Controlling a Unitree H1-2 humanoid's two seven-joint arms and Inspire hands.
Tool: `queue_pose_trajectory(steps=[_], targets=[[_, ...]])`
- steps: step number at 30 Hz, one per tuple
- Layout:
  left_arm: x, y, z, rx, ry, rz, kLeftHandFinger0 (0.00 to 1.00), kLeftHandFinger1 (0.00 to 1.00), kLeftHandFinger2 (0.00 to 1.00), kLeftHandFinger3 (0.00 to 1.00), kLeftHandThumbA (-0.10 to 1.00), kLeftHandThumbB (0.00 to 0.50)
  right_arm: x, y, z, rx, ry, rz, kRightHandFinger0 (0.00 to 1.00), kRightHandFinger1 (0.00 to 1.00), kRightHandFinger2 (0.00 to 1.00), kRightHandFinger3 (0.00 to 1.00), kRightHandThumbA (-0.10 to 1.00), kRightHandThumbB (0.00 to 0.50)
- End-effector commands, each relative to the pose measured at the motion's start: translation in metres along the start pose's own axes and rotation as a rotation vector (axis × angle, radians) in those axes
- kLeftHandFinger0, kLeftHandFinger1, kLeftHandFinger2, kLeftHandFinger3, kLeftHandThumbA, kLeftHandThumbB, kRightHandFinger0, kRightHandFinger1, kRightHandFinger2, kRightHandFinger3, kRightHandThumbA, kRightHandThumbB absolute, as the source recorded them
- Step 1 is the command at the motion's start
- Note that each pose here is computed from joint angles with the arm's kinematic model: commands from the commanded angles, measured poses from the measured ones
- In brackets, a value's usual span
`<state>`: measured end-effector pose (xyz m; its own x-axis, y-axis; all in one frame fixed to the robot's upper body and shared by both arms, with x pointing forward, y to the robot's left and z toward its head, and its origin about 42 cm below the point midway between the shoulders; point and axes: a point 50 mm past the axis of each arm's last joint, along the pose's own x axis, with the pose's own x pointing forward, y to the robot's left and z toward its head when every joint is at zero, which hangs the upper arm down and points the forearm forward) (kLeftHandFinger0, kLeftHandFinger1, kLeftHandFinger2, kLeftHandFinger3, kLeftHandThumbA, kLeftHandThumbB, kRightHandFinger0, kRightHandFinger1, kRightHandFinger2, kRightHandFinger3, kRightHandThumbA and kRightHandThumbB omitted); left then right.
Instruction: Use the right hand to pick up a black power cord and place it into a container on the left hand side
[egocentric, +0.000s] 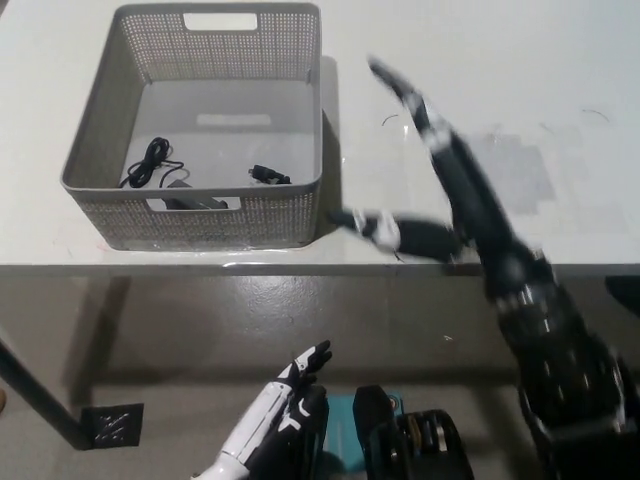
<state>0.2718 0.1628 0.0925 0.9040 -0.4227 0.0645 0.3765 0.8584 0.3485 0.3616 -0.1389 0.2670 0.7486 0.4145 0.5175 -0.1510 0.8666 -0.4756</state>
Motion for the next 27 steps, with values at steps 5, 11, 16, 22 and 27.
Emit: queue_pose_trajectory(steps=[5, 11, 16, 22, 27], targets=[[0.012, 0.006, 0.017, -0.008, -0.058, 0.037, 1.0, 1.0, 1.0, 1.0, 1.0, 0.111, -0.055, 0.021, -0.021, 0.116, 0.05, 0.02, 1.0, 1.0, 1.0, 1.0, 1.0, 0.463], [0.021, 0.014, 0.021, 0.007, -0.071, 0.079, 1.0, 1.0, 1.0, 1.0, 1.0, 0.133, -0.1, 0.052, -0.057, 0.201, 0.183, 0.049, 1.0, 1.0, 1.0, 1.0, 1.0, 0.456], [0.024, 0.015, 0.02, 0.008, -0.07, 0.096, 1.0, 1.0, 1.0, 1.0, 1.0, 0.162, -0.134, 0.075, -0.082, 0.29, 0.285, 0.034, 1.0, 1.0, 1.0, 1.0, 1.0, 0.446], [0.019, 0.013, 0.014, 0.006, -0.063, 0.096, 1.0, 1.0, 1.0, 1.0, 1.0, 0.147, -0.164, 0.077, -0.102, 0.352, 0.367, 0.021, 1.0, 1.0, 1.0, 1.0, 1.0, 0.402], [0.02, 0.014, 0.011, -0.002, -0.056, 0.112, 1.0, 1.0, 1.0, 1.0, 1.0, 0.15, -0.174, 0.07, -0.117, 0.364, 0.417, 0.005, 1.0, 1.0, 1.0, 1.0, 1.0, 0.434]])
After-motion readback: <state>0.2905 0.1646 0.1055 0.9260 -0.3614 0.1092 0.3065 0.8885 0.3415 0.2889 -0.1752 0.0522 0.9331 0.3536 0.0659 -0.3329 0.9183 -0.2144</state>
